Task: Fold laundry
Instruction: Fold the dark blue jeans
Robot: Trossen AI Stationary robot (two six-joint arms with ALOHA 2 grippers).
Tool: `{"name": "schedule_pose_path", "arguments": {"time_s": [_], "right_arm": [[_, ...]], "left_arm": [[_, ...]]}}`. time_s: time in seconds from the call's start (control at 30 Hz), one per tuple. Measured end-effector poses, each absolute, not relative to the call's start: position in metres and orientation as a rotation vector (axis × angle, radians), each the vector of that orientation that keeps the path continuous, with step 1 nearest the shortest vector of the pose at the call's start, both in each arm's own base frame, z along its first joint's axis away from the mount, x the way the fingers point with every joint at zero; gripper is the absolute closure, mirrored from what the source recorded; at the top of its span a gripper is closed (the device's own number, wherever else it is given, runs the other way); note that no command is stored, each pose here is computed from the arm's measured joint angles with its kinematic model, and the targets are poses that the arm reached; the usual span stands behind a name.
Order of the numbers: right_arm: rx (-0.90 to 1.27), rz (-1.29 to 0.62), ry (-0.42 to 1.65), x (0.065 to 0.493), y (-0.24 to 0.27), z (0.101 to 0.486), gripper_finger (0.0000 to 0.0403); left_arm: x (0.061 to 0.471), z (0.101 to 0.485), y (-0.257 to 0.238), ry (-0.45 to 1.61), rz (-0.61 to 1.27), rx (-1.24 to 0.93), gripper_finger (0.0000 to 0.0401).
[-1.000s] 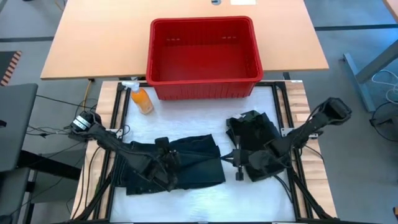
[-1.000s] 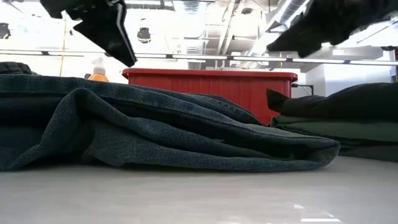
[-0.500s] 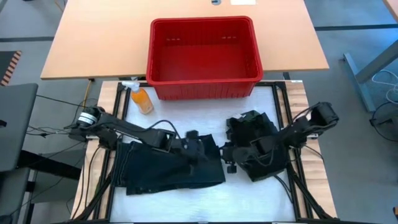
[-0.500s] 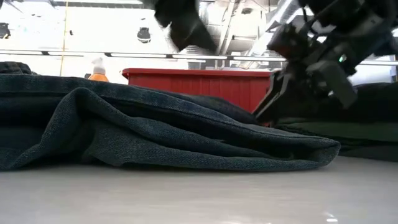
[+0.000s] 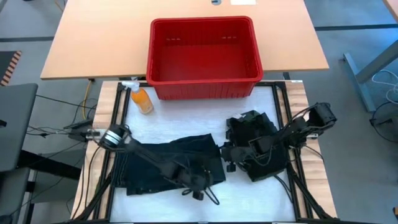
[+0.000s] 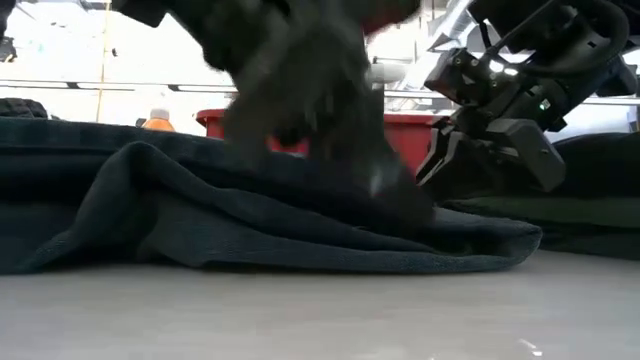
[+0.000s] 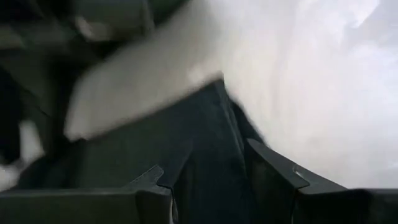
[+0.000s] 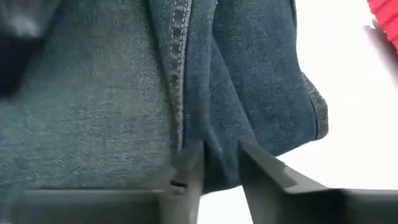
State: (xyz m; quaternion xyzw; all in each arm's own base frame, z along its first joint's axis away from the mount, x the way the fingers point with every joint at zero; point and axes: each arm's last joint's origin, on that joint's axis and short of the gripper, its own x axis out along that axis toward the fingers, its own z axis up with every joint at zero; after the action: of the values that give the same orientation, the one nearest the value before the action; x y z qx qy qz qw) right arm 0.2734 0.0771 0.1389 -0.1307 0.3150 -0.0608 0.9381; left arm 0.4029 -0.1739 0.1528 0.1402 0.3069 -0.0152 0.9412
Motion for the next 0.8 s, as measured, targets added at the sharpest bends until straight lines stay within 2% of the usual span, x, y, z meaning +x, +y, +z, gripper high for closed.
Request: {"name": "schedule_pose_path", "arguments": {"time_s": [0.2,0.23,0.47,0.67,0.8], "right_arm": [[-0.255,-0.137,0.660,0.274,0.073,0.138,0.0376],[-0.256,-0.135,0.660,0.274,0.073,0.138,0.0385],[-0.231,-0.169,0.659,0.276,0.065,0.138,0.0387],[-0.193,-0.179,0.637,0.279,0.061,0.140,0.0385],[-0.155,-0.174,0.613,0.279,0.066,0.141,0.0372]], "left_arm": [[0.420,0.127,-0.180,0.727,0.116,0.287,0.0273],[0.421,0.125,-0.181,0.752,0.125,0.287,0.0273],[0.414,0.123,-0.182,0.914,0.022,0.228,0.0285],[0.393,0.120,-0.187,1.124,-0.090,0.225,0.0336],[0.384,0.121,-0.198,1.175,-0.181,0.207,0.0371]]}}
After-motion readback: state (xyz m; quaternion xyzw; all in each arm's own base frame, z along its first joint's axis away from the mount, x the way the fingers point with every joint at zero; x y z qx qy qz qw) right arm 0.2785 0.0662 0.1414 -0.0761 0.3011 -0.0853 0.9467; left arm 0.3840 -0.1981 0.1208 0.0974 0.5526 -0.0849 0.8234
